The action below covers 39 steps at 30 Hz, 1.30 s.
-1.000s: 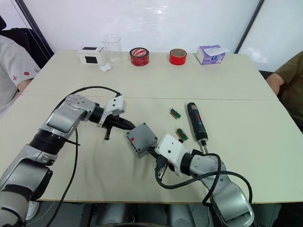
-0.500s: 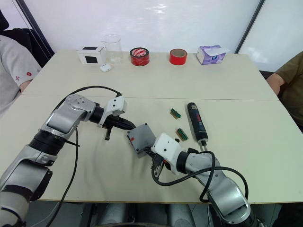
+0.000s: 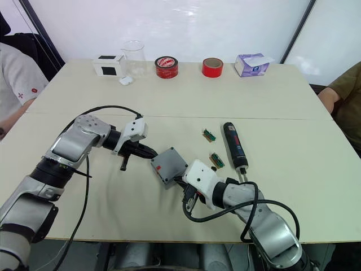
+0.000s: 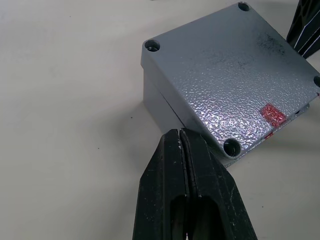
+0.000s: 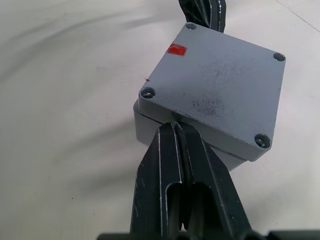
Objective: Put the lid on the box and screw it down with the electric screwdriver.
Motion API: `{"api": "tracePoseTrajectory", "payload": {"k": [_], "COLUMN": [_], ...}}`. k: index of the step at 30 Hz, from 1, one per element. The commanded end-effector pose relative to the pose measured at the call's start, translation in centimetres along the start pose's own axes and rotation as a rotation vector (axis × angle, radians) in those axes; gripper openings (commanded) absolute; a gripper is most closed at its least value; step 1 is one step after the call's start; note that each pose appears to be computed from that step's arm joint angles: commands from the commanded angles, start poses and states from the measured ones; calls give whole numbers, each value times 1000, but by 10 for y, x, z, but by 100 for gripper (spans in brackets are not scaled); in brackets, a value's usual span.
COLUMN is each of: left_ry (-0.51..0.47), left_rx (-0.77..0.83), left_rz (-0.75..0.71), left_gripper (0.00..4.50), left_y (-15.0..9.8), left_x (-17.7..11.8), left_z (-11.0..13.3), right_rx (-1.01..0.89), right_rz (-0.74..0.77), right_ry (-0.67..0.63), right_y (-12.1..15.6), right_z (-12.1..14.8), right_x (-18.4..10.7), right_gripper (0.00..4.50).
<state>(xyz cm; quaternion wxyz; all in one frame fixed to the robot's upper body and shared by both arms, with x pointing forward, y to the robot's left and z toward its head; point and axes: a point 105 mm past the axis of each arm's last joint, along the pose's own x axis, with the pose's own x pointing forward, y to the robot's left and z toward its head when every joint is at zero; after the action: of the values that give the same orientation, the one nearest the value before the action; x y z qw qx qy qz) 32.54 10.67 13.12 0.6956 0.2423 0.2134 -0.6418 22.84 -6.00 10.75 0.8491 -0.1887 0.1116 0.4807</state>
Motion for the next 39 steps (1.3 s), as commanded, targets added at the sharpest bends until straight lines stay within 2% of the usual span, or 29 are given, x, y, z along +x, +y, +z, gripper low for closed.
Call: {"api": "tracePoseTrajectory", "payload": {"k": [1, 8, 18, 39], "left_ry": [-13, -11, -23, -55], "left_rx": [41, 46, 55, 48], "left_rz": [-17, -7, 53, -19], "left_gripper": [0, 0, 0, 0], "left_y": [-4, -2, 13, -5], "left_x": [0, -1, -10, 2], "left_z": [8, 8, 14, 24], "right_rx": [-22, -20, -27, -29], "right_rz": [17, 20, 3, -6], "right_ry": [-42, -47, -30, -34], "right_y": [3, 1, -3, -6], "right_z": [11, 13, 8, 10], "right_x": [1, 4, 2, 0], "right_gripper": [1, 1, 1, 1]}}
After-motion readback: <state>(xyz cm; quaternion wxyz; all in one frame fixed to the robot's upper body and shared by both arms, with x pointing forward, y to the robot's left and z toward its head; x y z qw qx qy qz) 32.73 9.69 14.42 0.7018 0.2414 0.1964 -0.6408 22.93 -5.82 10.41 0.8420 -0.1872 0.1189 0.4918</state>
